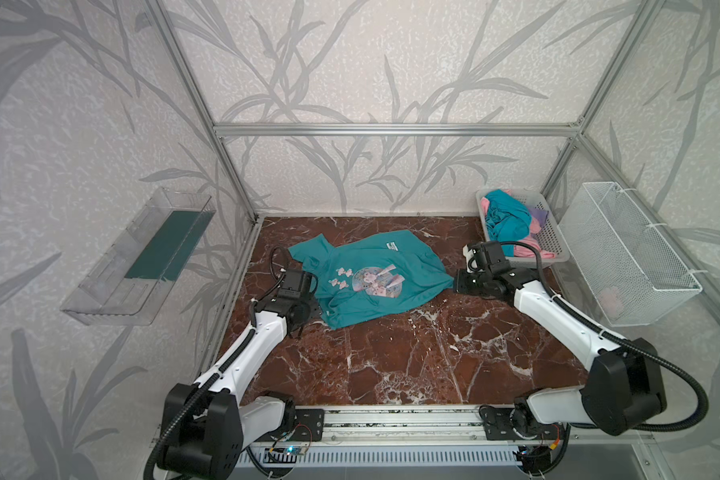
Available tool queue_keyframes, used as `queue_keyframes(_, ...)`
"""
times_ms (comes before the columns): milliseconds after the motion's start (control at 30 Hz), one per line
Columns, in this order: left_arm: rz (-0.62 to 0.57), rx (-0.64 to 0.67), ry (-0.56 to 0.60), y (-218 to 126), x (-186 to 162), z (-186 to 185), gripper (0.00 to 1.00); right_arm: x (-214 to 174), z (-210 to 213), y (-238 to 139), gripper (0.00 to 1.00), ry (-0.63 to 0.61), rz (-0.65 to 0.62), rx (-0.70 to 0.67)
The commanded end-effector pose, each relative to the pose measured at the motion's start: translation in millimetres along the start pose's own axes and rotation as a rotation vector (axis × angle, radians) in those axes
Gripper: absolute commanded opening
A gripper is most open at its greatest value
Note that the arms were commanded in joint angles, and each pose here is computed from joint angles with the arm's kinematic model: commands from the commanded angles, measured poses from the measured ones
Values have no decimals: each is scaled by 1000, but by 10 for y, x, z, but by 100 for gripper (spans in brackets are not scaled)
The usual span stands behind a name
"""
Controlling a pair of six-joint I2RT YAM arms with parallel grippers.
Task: Fold and stack the t-shirts
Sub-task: 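Lay the teal t-shirt flat by drawing both grippers back toward the robot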
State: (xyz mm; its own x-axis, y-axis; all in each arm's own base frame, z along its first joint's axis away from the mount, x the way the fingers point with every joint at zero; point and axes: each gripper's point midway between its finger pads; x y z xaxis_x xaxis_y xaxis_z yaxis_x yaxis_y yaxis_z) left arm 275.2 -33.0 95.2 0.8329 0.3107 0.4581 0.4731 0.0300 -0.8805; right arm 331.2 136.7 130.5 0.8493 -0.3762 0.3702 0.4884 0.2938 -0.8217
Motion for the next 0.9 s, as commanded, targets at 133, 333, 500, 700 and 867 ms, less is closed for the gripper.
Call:
queue_keyframes(133,-92,-81,86,-211,314,-576,71,110,125,-170,0,-17,-62,52)
queue_keyframes(333,48,-79,165,246,77,-923,76,111,175,-83,0,-9,-38,68)
queue_keyframes(500,98,28,201,448,58,-831,75,133,188,-70,0,-14,-42,70)
queue_keyframes(700,108,35,217,598,110,-917,32,127,170,-46,0,-12,-40,63)
queue_keyframes(867,101,144,256,541,340,-864,0,168,171,-81,0,-24,-54,55)
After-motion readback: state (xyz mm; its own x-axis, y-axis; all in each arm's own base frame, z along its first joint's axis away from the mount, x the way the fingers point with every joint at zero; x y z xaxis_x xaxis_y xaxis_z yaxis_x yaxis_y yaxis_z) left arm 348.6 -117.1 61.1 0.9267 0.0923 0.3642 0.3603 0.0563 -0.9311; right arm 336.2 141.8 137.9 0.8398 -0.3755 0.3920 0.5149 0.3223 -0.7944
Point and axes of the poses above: each gripper's point midway between its finger pads, its own y axis out along the fingers, its own z axis along the line the jaws close on, x = y × z, and after that the axes turned 14 degrees about y, right-handed
